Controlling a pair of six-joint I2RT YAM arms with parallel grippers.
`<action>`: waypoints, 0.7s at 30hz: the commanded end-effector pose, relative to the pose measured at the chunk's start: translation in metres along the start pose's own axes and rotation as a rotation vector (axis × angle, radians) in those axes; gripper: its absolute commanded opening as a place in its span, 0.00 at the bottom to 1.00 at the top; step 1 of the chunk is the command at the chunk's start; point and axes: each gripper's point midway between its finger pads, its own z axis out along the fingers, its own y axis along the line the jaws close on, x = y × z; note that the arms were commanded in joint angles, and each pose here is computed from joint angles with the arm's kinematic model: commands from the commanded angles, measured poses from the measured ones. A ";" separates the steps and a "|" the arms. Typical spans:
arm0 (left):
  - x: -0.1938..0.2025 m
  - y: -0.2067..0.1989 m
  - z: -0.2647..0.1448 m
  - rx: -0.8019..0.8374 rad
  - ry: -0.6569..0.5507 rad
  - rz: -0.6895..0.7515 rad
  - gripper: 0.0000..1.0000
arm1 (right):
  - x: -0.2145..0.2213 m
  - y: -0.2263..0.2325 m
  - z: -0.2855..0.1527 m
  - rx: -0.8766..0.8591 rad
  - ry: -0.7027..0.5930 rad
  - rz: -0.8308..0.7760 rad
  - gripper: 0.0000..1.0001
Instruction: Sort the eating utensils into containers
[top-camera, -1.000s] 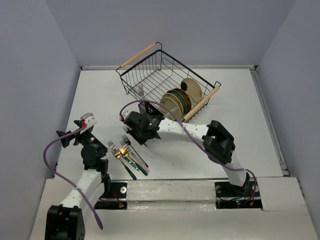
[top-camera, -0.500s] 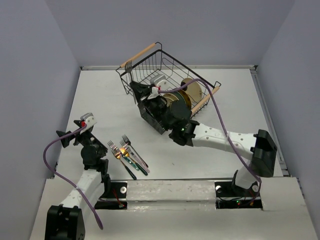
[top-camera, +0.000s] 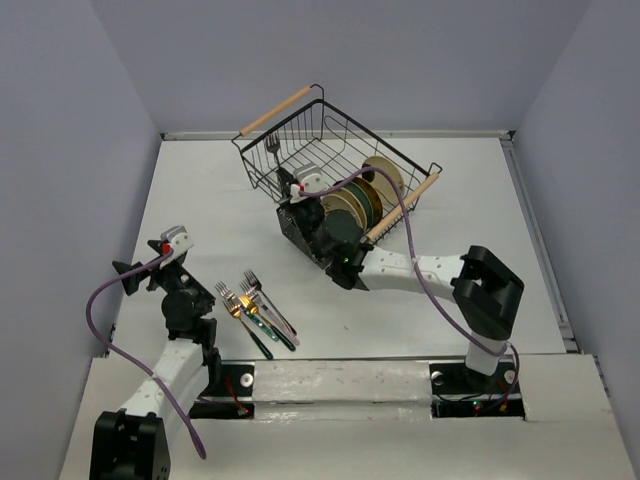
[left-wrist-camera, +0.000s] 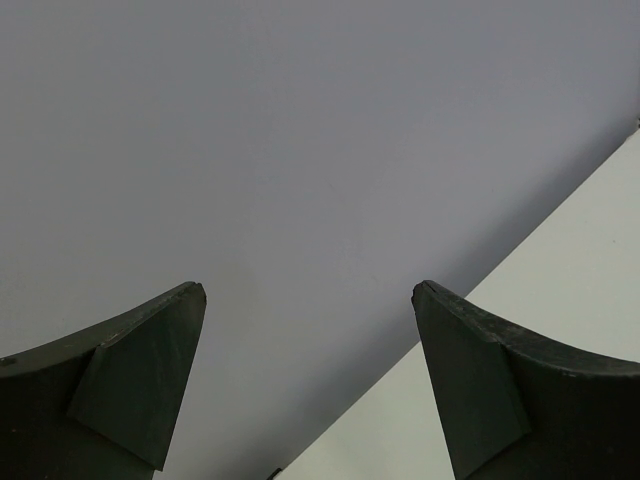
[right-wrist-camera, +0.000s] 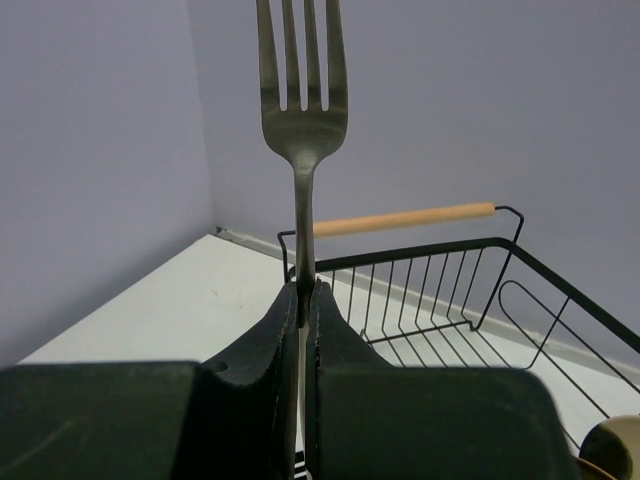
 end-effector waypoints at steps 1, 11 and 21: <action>0.008 0.031 -0.019 -0.115 -0.104 -0.224 0.99 | -0.006 -0.018 0.003 0.079 -0.063 0.053 0.00; 0.009 0.030 -0.020 -0.112 -0.103 -0.222 0.99 | 0.053 -0.020 -0.020 0.087 0.046 0.047 0.00; 0.009 0.031 -0.020 -0.113 -0.104 -0.225 0.99 | 0.077 -0.021 -0.025 0.100 0.120 0.006 0.38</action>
